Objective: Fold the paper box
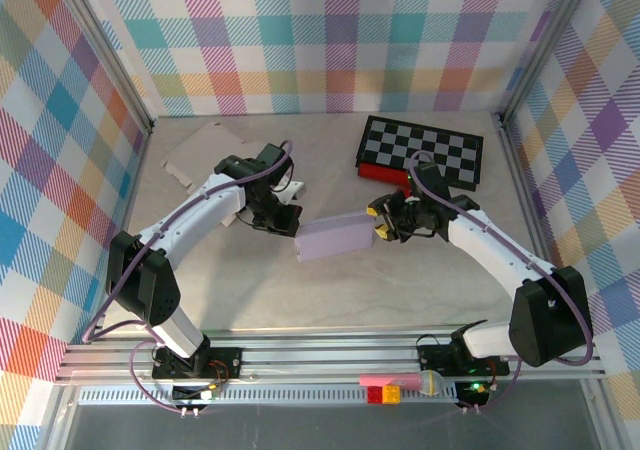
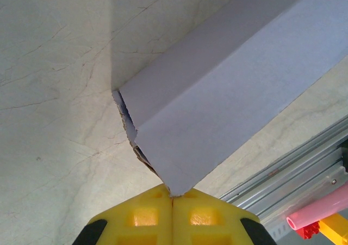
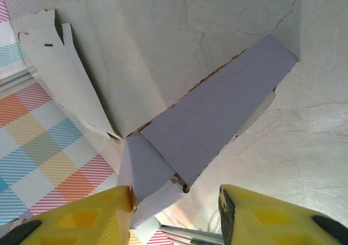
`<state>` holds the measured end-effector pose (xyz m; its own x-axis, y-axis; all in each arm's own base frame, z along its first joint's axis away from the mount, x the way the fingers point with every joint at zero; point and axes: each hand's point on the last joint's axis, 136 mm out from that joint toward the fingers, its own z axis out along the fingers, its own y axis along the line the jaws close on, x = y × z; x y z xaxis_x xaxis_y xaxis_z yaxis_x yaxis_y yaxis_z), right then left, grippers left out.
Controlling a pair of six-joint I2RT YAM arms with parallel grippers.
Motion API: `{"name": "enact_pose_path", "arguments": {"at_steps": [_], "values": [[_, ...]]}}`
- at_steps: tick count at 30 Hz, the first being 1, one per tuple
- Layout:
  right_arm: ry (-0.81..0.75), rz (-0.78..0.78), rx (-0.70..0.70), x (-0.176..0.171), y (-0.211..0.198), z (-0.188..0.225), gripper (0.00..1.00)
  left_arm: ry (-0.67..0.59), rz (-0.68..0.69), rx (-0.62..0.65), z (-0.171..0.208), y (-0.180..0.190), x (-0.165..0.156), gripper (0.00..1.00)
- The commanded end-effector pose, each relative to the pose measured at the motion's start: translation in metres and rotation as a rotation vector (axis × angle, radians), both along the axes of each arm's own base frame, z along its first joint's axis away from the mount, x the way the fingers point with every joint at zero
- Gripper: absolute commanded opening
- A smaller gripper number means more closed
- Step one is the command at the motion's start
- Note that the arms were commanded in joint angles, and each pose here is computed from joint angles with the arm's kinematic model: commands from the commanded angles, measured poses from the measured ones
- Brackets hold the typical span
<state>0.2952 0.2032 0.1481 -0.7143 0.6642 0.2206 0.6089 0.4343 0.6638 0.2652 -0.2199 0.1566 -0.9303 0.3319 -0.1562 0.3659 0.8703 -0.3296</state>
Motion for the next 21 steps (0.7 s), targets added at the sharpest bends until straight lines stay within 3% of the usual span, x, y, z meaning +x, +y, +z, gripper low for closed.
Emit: {"name": "enact_pose_path", "arguments": {"at_steps": [1, 6, 11, 16, 21], "values": [[0.059, 0.004, -0.028, -0.011, -0.005, -0.017, 0.43, -0.006, 0.009, -0.024, 0.012, -0.004, -0.003, 0.05], [0.114, 0.018, -0.082, -0.024, -0.014, -0.034, 0.4, -0.025, 0.074, -0.093, 0.028, -0.009, -0.004, 0.25], [0.15, 0.017, -0.12, -0.033, -0.021, -0.044, 0.4, -0.057, 0.236, -0.197, 0.049, -0.005, 0.004, 0.4], [0.168, 0.025, -0.143, -0.036, -0.024, -0.05, 0.39, -0.007, 0.447, -0.24, 0.039, 0.012, 0.015, 0.41], [0.161, 0.028, -0.142, -0.032, -0.023, -0.048, 0.39, 0.049, 0.481, -0.259, 0.021, 0.008, 0.017, 0.39]]}}
